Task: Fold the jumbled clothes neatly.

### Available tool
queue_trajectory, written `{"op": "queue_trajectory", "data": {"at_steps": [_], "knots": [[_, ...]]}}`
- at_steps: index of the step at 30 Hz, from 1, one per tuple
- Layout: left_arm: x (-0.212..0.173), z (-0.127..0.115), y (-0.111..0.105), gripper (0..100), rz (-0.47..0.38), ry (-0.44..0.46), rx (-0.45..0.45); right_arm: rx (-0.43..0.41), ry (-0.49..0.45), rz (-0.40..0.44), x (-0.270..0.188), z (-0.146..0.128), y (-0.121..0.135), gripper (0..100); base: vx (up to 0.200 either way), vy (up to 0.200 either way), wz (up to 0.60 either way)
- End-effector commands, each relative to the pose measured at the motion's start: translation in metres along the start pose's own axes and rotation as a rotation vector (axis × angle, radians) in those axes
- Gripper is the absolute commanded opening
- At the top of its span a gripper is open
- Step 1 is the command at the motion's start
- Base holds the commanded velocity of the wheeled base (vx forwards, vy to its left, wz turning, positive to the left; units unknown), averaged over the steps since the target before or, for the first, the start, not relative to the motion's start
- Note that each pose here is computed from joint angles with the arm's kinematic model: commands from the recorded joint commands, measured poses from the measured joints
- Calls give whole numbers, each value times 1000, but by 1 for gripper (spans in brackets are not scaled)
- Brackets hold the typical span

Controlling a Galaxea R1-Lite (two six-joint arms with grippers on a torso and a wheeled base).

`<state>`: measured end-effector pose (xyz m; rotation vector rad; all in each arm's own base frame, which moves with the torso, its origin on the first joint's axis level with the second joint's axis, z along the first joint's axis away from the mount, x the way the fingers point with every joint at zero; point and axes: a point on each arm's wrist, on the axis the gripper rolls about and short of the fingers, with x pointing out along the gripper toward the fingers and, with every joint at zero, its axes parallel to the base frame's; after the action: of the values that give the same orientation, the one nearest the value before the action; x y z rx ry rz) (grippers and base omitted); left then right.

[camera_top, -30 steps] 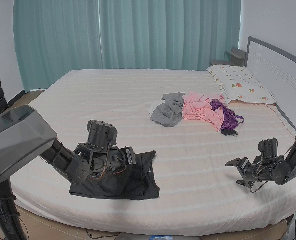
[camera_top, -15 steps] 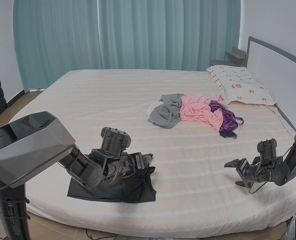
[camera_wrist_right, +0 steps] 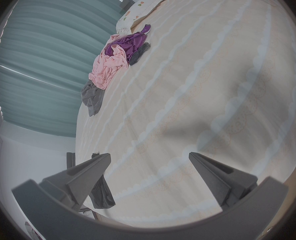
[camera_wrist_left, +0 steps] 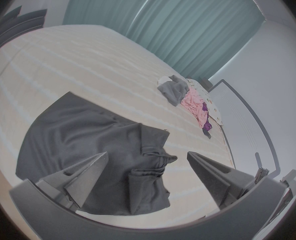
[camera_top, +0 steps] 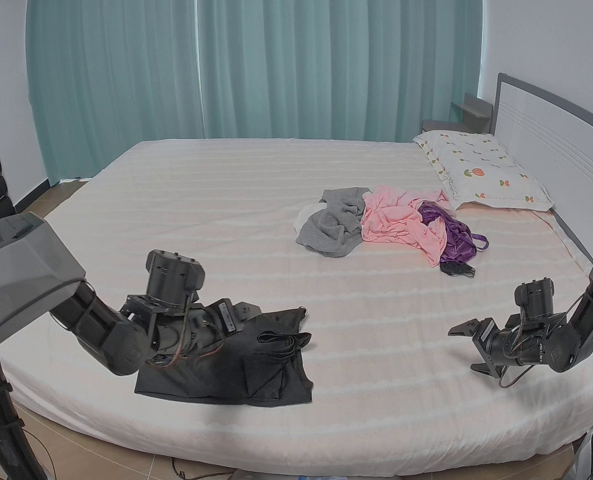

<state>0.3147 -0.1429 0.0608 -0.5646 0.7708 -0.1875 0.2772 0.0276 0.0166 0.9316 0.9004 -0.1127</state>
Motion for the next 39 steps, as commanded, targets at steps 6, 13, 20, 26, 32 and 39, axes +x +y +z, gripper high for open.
{"op": "queue_trajectory", "data": {"at_steps": [6, 13, 20, 26, 32, 39], "knots": [[-38, 1, 37, 100, 26, 38, -114, -4, 13, 0, 1, -3, 0, 100, 0, 0, 0], [-42, 1, 35, 100, -44, 86, -270, -6, 20, -3, 1, -5, 0, 100, 0, 143, 0], [-43, 2, 42, 100, -57, 116, -295, -11, 12, 10, 0, -4, 3, 100, 0, 200, 0], [-45, 4, 54, 100, -69, 146, -328, -68, 33, 39, 2, -16, 17, 100, 0, 200, 0], [-41, 4, 58, 100, -68, 161, -336, -145, 22, 39, 7, -36, 37, 100, 0, 200, 0], [-34, -1, 62, 100, -48, 182, -343, -243, -14, 30, 6, -58, 69, 100, 0, 200, 0]]}}
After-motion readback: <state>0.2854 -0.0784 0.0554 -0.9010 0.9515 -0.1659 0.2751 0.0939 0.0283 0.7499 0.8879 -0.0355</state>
